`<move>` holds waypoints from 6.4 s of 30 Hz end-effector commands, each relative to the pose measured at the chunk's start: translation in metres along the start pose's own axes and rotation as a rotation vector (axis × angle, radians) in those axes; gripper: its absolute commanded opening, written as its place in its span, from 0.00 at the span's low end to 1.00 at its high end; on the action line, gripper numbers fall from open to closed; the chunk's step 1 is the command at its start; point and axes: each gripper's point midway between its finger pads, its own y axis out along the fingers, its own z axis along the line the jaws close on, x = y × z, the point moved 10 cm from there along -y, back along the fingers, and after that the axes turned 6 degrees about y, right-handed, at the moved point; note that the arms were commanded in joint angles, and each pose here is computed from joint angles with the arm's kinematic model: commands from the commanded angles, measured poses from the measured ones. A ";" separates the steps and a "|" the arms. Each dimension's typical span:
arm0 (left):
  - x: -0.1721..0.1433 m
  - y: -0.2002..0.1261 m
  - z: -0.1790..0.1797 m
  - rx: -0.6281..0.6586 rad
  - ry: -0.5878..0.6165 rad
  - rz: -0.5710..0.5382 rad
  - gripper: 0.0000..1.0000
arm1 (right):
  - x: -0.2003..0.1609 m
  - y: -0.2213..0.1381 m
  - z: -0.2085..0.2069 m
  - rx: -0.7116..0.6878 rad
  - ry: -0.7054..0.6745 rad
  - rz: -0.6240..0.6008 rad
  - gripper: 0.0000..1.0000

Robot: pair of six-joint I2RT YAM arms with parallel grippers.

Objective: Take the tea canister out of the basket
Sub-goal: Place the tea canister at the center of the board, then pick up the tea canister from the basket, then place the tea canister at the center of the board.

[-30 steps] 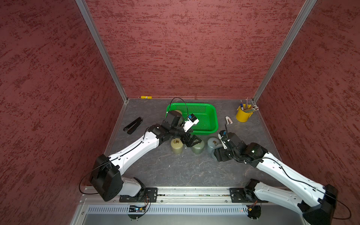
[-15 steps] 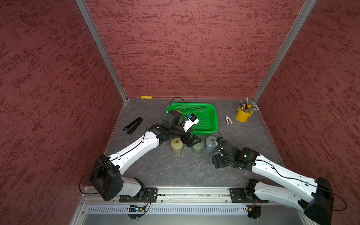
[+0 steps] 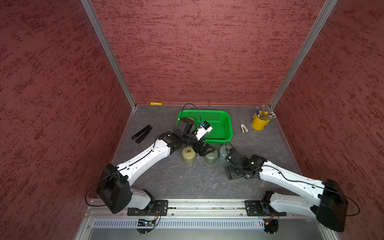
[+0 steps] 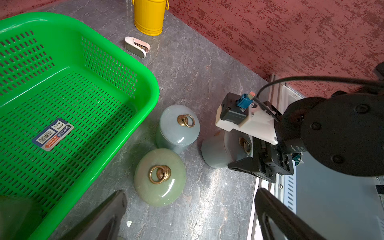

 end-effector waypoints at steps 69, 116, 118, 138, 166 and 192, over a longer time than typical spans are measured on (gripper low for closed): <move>-0.018 0.008 0.156 0.676 -0.500 0.266 1.00 | 0.118 -0.077 0.024 0.099 0.018 -0.380 0.95; -0.031 0.053 0.165 0.659 -0.466 0.483 0.67 | 0.124 -0.051 0.020 0.110 0.036 -0.344 0.94; -0.026 0.054 0.161 0.654 -0.452 0.475 0.63 | 0.124 -0.052 0.019 0.109 0.035 -0.347 0.94; 0.048 0.006 0.071 0.534 -0.223 0.289 0.52 | 0.125 -0.064 0.005 0.064 0.116 -0.440 0.88; 0.005 0.018 -0.093 0.013 0.188 0.413 0.54 | 0.142 -0.061 -0.018 0.042 0.187 -0.450 0.89; -0.056 0.108 -0.068 0.212 0.150 0.473 0.55 | 0.134 -0.055 -0.024 0.042 0.203 -0.431 0.90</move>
